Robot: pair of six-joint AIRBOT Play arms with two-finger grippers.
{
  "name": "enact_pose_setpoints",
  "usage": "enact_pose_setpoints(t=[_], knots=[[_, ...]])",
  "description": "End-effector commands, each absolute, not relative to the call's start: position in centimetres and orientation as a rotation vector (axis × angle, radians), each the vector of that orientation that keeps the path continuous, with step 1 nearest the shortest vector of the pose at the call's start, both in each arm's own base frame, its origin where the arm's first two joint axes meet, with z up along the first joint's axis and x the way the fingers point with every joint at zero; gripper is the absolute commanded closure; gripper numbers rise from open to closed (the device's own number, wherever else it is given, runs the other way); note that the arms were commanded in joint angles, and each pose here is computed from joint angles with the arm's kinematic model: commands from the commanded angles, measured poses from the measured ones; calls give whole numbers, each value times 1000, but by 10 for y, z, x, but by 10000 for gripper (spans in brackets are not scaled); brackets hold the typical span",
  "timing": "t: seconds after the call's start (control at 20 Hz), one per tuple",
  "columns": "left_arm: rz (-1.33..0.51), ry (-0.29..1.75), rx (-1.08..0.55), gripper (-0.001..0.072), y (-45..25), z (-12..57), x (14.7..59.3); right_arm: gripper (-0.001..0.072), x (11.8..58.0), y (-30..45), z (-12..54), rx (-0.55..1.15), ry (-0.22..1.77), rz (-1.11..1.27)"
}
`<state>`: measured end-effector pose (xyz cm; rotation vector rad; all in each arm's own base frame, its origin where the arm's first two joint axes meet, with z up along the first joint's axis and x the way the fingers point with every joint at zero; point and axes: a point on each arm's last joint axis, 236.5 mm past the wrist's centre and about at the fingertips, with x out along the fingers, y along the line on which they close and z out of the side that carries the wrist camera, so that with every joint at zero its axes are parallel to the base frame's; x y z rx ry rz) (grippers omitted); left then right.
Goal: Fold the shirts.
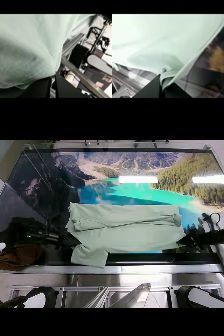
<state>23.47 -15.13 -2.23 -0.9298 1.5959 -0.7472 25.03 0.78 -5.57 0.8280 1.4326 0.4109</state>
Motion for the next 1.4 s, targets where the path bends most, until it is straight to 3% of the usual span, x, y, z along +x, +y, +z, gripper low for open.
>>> enact_pose_setpoints(t=[0.0, 0.1, 0.3, 0.55, 1.05, 1.35], knots=[[-783, 1418, -899, 683, -127, 28, 264, 695, 281, 25, 23, 794, 1175, 524], [-719, 1331, -840, 682, -102, 44, 277, 696, 288, 13, 41, 759, 1097, 478], [-618, 1304, -872, 683, -72, 41, 277, 695, 291, -7, 43, 796, 1053, 413], [-594, 1328, -893, 684, -75, 22, 285, 695, 341, 5, 60, 755, 864, 431], [-753, 1400, -677, 694, -113, -15, 416, 695, 408, -15, -59, 742, 913, 221], [-673, 1637, -621, 704, -98, -79, 410, 695, 417, -12, -79, 757, 891, 252]])
